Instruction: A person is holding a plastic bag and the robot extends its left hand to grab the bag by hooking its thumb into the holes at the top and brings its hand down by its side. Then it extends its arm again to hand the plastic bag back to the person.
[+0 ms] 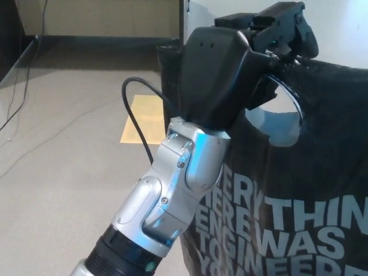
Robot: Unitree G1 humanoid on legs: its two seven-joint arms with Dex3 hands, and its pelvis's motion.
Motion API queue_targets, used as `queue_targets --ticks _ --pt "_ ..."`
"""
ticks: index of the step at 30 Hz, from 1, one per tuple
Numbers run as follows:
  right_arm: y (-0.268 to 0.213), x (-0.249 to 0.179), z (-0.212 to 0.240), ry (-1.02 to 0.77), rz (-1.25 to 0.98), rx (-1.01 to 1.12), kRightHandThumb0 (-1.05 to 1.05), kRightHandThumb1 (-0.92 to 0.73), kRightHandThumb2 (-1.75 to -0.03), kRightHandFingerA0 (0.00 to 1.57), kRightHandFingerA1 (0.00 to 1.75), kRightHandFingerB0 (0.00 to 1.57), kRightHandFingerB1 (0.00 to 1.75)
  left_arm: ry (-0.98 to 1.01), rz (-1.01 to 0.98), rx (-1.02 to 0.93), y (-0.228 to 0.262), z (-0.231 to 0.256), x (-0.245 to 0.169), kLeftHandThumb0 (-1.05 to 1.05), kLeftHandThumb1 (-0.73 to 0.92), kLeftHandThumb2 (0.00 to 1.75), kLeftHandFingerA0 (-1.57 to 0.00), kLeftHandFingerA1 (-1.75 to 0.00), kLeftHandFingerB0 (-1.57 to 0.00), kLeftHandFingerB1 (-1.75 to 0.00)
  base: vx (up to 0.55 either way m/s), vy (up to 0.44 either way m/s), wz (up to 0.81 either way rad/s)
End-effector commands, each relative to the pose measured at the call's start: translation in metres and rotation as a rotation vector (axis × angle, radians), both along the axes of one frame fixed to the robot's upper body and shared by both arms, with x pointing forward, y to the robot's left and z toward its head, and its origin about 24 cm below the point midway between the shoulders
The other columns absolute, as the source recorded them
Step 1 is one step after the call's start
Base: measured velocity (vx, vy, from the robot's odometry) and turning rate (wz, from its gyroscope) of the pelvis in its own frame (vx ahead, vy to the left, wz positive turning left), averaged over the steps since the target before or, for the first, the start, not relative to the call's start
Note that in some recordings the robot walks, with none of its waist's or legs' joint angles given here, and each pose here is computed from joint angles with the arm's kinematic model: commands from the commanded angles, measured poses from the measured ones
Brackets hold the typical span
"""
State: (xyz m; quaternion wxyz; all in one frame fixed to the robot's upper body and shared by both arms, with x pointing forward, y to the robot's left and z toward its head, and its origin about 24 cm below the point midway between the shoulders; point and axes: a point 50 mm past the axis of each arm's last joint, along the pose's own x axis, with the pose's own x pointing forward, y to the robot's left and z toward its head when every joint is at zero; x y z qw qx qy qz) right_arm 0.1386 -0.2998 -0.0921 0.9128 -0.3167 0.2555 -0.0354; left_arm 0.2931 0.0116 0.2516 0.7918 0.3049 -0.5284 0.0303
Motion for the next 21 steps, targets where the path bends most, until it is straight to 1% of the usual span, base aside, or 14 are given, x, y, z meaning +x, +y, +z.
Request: queue_targets --ticks 1,2,3,4,8,9,10,12,13,15,17,18,20,21 --pt "-0.003 -0.007 -0.002 0.02 -0.005 -0.026 -0.32 -0.68 -0.59 0.76 0.49 0.58 0.42 -0.131 0.057 -0.05 0.011 0.003 -0.002 -0.23 0.59 0.99 -1.25 -1.35 -0.82 -1.02 0.0 0.0 0.0" --pt "-0.005 -0.007 -0.001 0.015 -0.007 -0.025 -0.32 -0.68 -0.59 0.76 0.5 0.58 0.42 -0.149 0.062 -0.05 0.014 0.003 -0.001 -0.15 0.72 0.75 -0.99 -1.7 -0.81 -1.17 0.0 0.0 0.0" --pt "-0.005 -0.007 -0.001 0.016 -0.009 -0.021 -0.31 -0.68 -0.59 0.76 0.5 0.58 0.42 -0.155 0.068 -0.041 0.019 0.001 -0.001 -0.1 0.69 0.82 -1.01 -1.71 -0.8 -1.18 0.0 0.0 0.0" --pt "-0.007 -0.001 0.002 0.008 -0.003 -0.027 -0.32 -0.68 -0.6 0.74 0.49 0.58 0.42 -0.169 0.077 -0.04 0.027 0.002 0.0 -0.11 0.58 1.03 -1.25 -1.36 -0.83 -1.07 0.0 0.0 0.0" --pt "-0.008 0.005 0.003 0.031 0.005 -0.048 -0.34 -0.7 -0.6 0.75 0.47 0.57 0.41 -0.144 0.101 -0.048 0.048 -0.005 0.001 -0.07 0.56 1.02 -1.25 -1.41 -0.81 -1.15 0.0 0.0 0.0" --pt "-0.006 0.002 0.002 0.038 0.015 -0.044 -0.32 -0.69 -0.6 0.74 0.47 0.57 0.42 -0.142 0.119 -0.046 0.055 -0.009 -0.001 -0.05 0.66 0.87 -0.91 -1.71 -0.71 -1.38 0.0 0.0 0.0" --pt "-0.006 0.002 0.001 0.038 0.018 -0.041 -0.31 -0.69 -0.59 0.77 0.5 0.59 0.43 -0.142 0.134 -0.049 0.061 -0.011 -0.001 -0.05 0.69 0.86 -0.9 -1.74 -0.69 -1.42 0.0 0.0 0.0" --pt "-0.006 0.003 0.002 0.037 0.021 -0.038 -0.32 -0.69 -0.59 0.77 0.5 0.59 0.43 -0.138 0.166 -0.043 0.074 -0.013 0.001 -0.08 0.71 0.79 -0.89 -1.75 -0.65 -1.46 0.0 0.0 0.0" --pt "-0.005 0.004 0.002 0.036 0.022 -0.039 -0.31 -0.69 -0.6 0.77 0.49 0.61 0.43 -0.137 0.181 -0.041 0.08 -0.013 0.001 -0.17 0.76 0.64 -0.92 -1.75 -0.73 -1.27 0.0 0.0 0.0" --pt "-0.003 0.007 0.002 0.027 0.028 -0.042 -0.3 -0.69 -0.6 0.76 0.49 0.61 0.44 -0.152 0.202 -0.045 0.093 -0.013 0.001 -0.16 0.75 0.64 -0.9 -1.75 -0.75 -1.24 0.0 0.0 0.0" --pt "-0.003 0.008 0.003 0.026 0.03 -0.05 -0.31 -0.69 -0.61 0.78 0.51 0.61 0.44 -0.155 0.209 -0.045 0.098 -0.014 0.0 -0.14 0.76 0.65 -0.9 -1.75 -0.69 -1.35 0.0 0.0 0.0" --pt "-0.003 0.007 0.002 0.029 0.03 -0.049 -0.3 -0.68 -0.61 0.79 0.52 0.63 0.45 -0.146 0.221 -0.038 0.108 -0.019 -0.002 -0.11 0.68 0.63 -0.85 -1.74 -0.65 -1.44 0.0 0.0 0.0" --pt "-0.004 0.006 0.002 0.033 0.028 -0.047 -0.3 -0.69 -0.61 0.79 0.52 0.64 0.45 -0.148 0.219 -0.028 0.114 -0.021 -0.003 -0.09 0.65 0.64 -0.84 -1.73 -0.68 -1.41 0.0 0.0 0.0" --pt "-0.005 0.005 0.002 0.044 0.036 -0.052 -0.31 -0.7 -0.61 0.79 0.51 0.66 0.45 -0.144 0.225 -0.012 0.123 -0.028 -0.007 -0.06 0.53 0.91 -1.01 -1.59 -0.86 -1.25 0.0 0.0 0.0"
